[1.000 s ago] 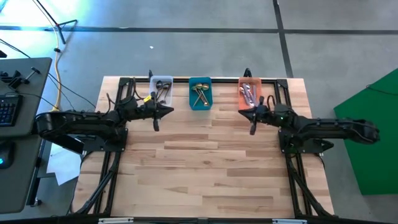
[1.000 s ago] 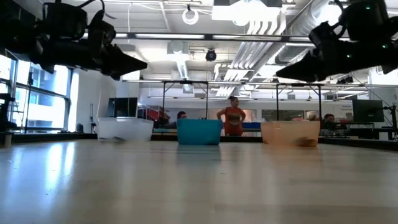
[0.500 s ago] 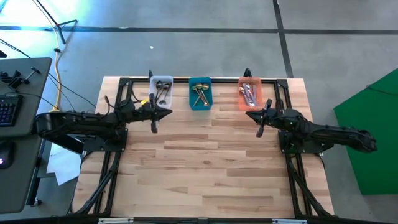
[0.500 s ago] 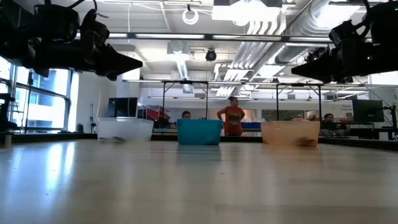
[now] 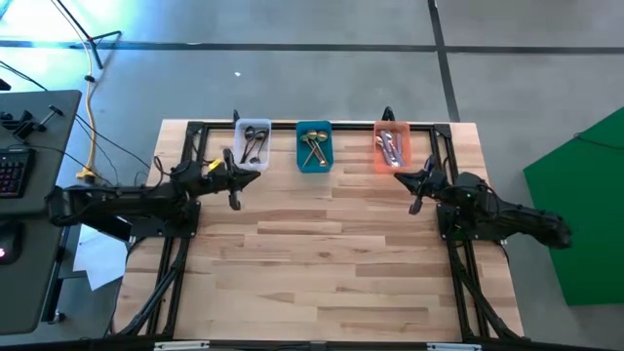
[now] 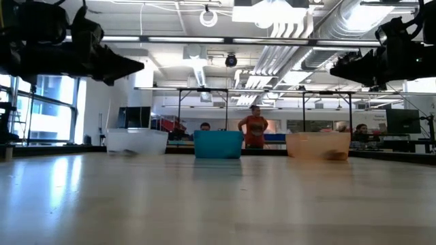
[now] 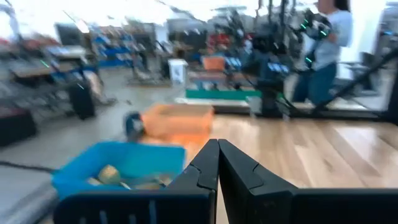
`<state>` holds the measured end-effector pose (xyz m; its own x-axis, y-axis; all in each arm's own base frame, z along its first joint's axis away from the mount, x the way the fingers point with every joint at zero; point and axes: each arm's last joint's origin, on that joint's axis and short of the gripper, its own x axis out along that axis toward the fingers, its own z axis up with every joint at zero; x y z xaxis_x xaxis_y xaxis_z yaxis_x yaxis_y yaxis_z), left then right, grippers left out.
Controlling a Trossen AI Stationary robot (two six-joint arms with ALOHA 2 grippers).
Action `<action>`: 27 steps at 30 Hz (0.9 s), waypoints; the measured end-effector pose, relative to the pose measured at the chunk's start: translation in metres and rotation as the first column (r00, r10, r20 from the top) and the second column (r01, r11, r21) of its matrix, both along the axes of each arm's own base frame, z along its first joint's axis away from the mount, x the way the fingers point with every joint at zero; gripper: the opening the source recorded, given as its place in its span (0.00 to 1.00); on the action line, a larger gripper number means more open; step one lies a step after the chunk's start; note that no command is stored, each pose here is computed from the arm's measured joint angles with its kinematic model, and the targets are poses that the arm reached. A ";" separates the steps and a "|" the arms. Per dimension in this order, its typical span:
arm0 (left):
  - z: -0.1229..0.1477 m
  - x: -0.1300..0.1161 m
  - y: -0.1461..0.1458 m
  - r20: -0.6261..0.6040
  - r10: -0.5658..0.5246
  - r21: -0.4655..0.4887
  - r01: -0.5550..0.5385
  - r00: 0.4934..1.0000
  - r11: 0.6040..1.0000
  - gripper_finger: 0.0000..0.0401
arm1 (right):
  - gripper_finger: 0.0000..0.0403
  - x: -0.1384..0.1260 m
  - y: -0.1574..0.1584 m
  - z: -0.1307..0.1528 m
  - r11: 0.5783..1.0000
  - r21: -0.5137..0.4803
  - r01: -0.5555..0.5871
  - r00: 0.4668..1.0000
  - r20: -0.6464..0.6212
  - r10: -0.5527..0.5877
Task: Sort silverware by color (type)
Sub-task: Return to Home Position
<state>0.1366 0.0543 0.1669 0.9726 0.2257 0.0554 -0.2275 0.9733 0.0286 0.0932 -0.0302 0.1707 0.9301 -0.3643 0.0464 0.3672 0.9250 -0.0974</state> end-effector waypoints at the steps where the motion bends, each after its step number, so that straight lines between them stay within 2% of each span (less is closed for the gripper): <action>1: 0.003 -0.001 0.000 0.014 0.021 0.017 -0.022 1.000 1.000 0.00 | 0.00 -0.001 0.000 -0.001 1.000 0.001 0.015 1.000 -0.004 -0.015; 10: 0.000 -0.017 -0.004 -0.065 0.113 -0.012 -0.114 0.991 0.993 0.00 | 0.00 -0.001 0.000 -0.001 1.000 -0.005 0.019 1.000 -0.010 -0.019; 23: 0.010 -0.048 -0.018 0.051 0.101 0.006 -0.102 0.994 0.995 0.00 | 0.00 -0.001 0.000 -0.001 0.999 -0.032 0.021 1.000 -0.022 -0.022; 27: 0.009 -0.047 -0.017 0.033 0.102 0.007 -0.102 0.994 0.995 0.00 | 0.00 -0.001 -0.001 -0.001 0.998 -0.032 0.048 0.999 -0.020 -0.048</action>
